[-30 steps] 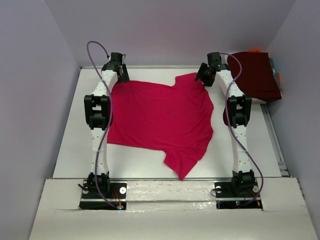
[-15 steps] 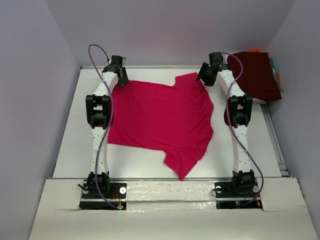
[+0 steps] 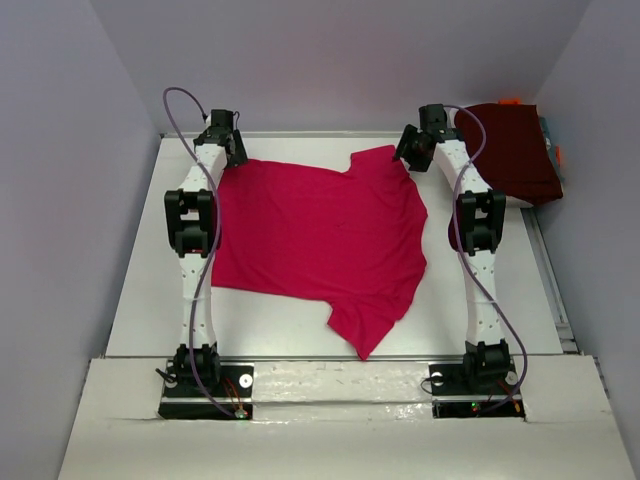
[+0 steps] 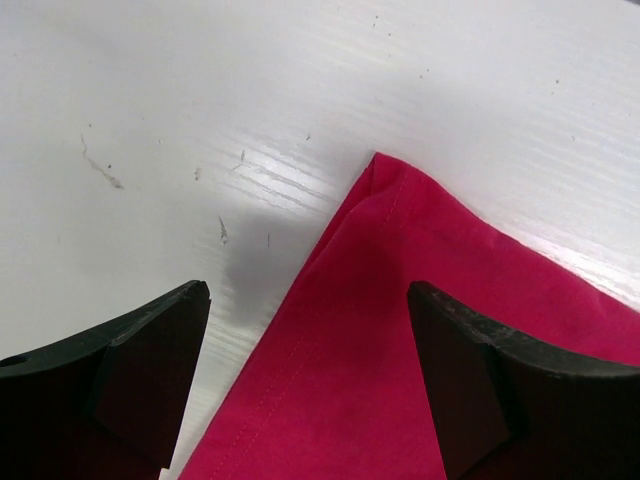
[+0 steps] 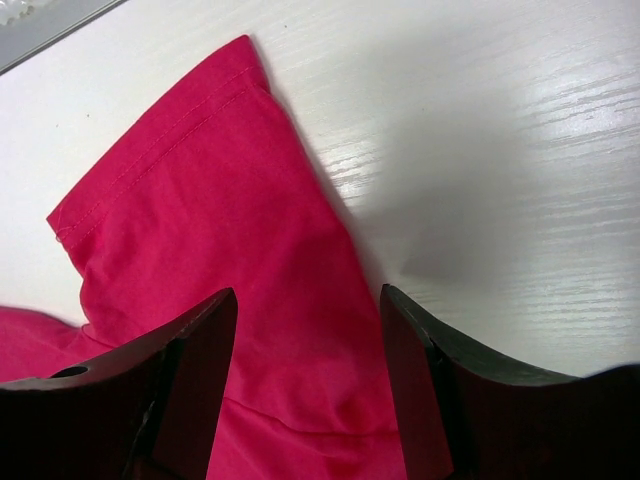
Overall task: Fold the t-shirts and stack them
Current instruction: Grap the side of the flattened tshirt furthest away from the robot with both arms
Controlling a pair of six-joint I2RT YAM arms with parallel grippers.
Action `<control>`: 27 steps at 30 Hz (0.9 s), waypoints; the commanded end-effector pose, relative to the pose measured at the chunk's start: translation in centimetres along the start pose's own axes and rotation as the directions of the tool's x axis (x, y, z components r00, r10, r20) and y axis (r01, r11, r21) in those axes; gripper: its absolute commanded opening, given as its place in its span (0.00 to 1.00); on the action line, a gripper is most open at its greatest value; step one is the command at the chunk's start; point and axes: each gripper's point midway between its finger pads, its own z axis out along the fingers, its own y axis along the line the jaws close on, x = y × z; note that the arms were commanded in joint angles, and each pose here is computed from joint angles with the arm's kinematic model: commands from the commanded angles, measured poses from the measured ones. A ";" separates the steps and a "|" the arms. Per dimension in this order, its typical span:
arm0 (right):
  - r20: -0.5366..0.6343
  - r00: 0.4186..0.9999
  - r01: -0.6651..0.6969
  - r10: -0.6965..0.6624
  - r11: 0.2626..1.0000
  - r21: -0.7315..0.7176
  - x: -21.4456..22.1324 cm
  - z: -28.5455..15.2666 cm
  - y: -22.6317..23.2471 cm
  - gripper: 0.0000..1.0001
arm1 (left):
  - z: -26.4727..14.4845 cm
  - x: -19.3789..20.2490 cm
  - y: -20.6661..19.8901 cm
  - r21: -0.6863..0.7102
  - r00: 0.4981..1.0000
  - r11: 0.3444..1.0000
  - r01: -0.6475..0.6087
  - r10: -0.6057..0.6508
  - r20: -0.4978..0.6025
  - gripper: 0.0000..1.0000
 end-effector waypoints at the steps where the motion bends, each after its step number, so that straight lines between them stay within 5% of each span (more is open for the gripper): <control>1: 0.033 0.999 0.032 -0.031 0.999 -0.038 -1.1 0.1 0.5 0.65 | -0.6 -3.1 -0.7 0.033 0.996 0.999 0.008 -0.010 0.091 0.93; 18: 0.023 0.998 0.066 -0.066 0.998 0.002 1.6 -8.2 1.3 0.66 | -9.6 -3.2 -2.0 0.074 0.990 0.995 0.064 -0.073 0.122 0.92; 27: -0.030 0.998 0.055 -0.057 0.997 -0.055 1.6 -10.8 3.0 0.66 | -13.9 -5.1 -3.8 0.129 0.960 0.966 0.223 -0.241 0.142 0.92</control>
